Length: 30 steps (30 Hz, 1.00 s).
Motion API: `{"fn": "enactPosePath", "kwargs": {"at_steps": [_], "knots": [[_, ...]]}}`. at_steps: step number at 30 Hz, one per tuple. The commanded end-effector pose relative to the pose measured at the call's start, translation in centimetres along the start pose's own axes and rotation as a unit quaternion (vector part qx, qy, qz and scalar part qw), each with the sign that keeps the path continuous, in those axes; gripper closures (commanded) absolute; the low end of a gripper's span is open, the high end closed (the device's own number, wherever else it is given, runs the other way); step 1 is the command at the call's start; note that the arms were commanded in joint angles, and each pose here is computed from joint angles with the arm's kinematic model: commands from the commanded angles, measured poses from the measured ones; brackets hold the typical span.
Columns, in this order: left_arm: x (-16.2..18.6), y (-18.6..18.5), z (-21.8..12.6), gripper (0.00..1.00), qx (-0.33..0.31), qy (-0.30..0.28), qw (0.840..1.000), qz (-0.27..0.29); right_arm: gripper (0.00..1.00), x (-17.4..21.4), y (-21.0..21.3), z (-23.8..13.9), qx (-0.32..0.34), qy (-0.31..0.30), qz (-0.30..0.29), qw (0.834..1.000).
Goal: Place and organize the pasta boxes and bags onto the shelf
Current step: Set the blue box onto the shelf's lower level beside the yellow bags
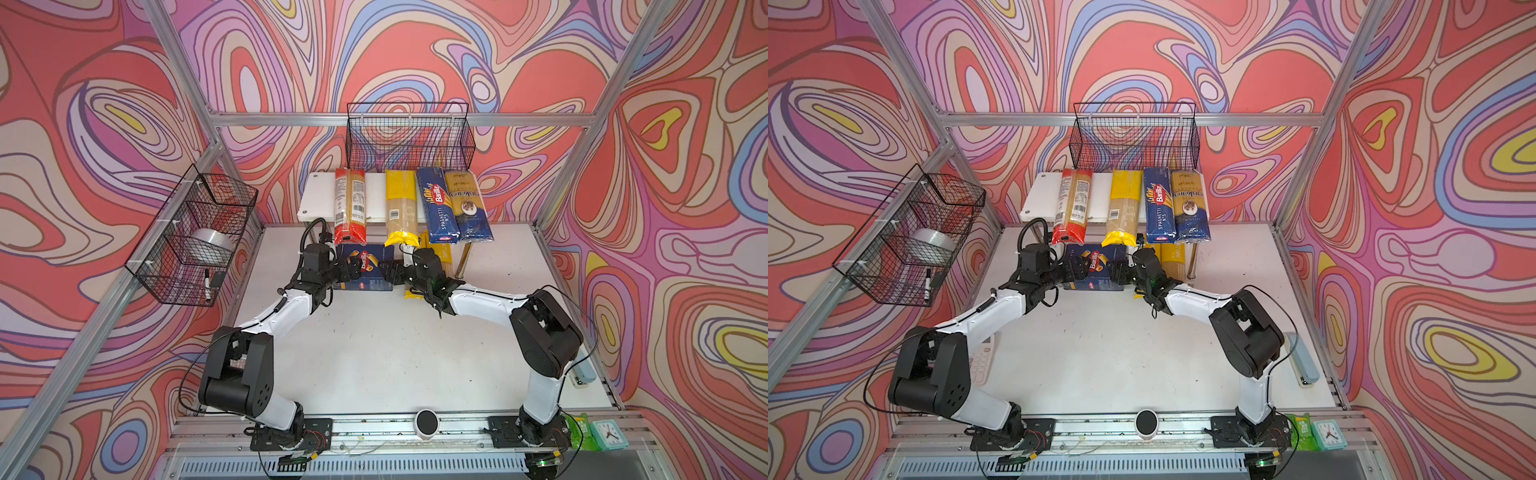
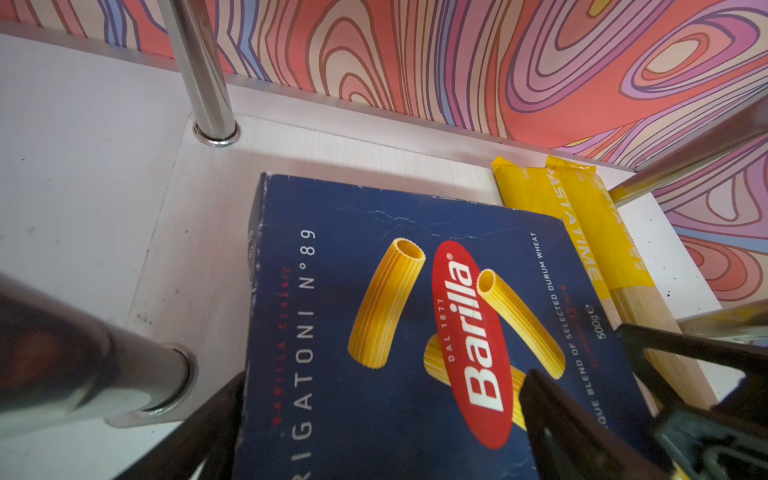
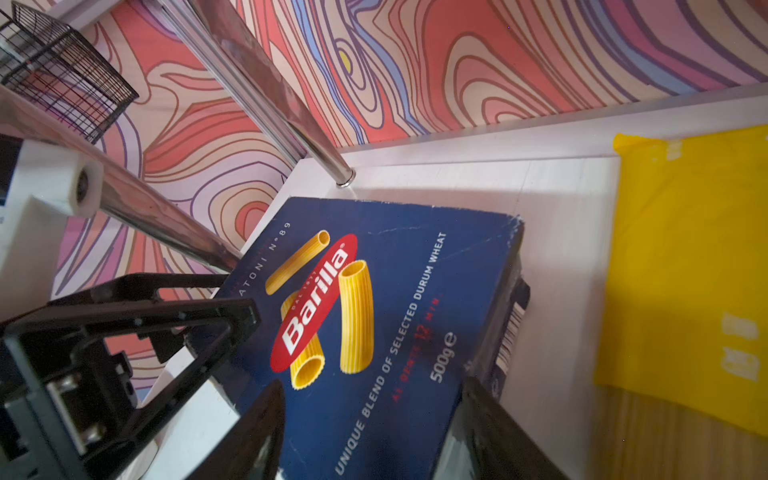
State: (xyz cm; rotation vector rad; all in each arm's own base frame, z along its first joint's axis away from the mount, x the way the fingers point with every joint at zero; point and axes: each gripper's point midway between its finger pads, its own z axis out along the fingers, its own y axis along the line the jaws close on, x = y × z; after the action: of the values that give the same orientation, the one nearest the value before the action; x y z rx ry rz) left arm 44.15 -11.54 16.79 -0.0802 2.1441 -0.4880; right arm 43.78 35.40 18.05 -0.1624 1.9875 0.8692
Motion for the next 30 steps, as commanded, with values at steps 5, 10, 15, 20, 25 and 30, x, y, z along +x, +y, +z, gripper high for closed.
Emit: {"fn": "enactPosePath", "kwargs": {"at_steps": [5, 10, 15, 20, 25, 30], "knots": [[-1.0, 1.5, -0.4, 0.00, -0.004, -0.008, 1.000, -0.013, 0.31, -0.6, -1.0, -0.7, 0.003, -0.006, 0.019, 1.000], [-0.9, 0.4, -1.5, 0.00, 0.022, -0.012, 0.999, -0.020, 0.32, 0.4, -0.3, -1.7, -0.014, 0.025, 0.009, 1.000], [-0.1, -0.1, -2.7, 0.00, 0.035, -0.006, 0.999, -0.028, 0.33, 1.2, 0.1, -4.3, -0.024, 0.036, 0.006, 0.999], [1.2, -0.1, -3.9, 0.00, 0.043, -0.009, 0.998, -0.039, 0.33, 2.1, 0.4, -6.8, -0.026, 0.045, 0.005, 0.999], [3.2, 0.0, -4.8, 0.00, 0.040, 0.010, 0.998, -0.045, 0.34, 4.4, 3.3, -8.5, -0.064, 0.070, -0.037, 0.995], [4.3, 1.2, -7.0, 0.00, 0.003, 0.005, 0.999, -0.035, 0.36, 7.2, 7.0, -8.5, -0.103, 0.094, -0.069, 0.988]]}}
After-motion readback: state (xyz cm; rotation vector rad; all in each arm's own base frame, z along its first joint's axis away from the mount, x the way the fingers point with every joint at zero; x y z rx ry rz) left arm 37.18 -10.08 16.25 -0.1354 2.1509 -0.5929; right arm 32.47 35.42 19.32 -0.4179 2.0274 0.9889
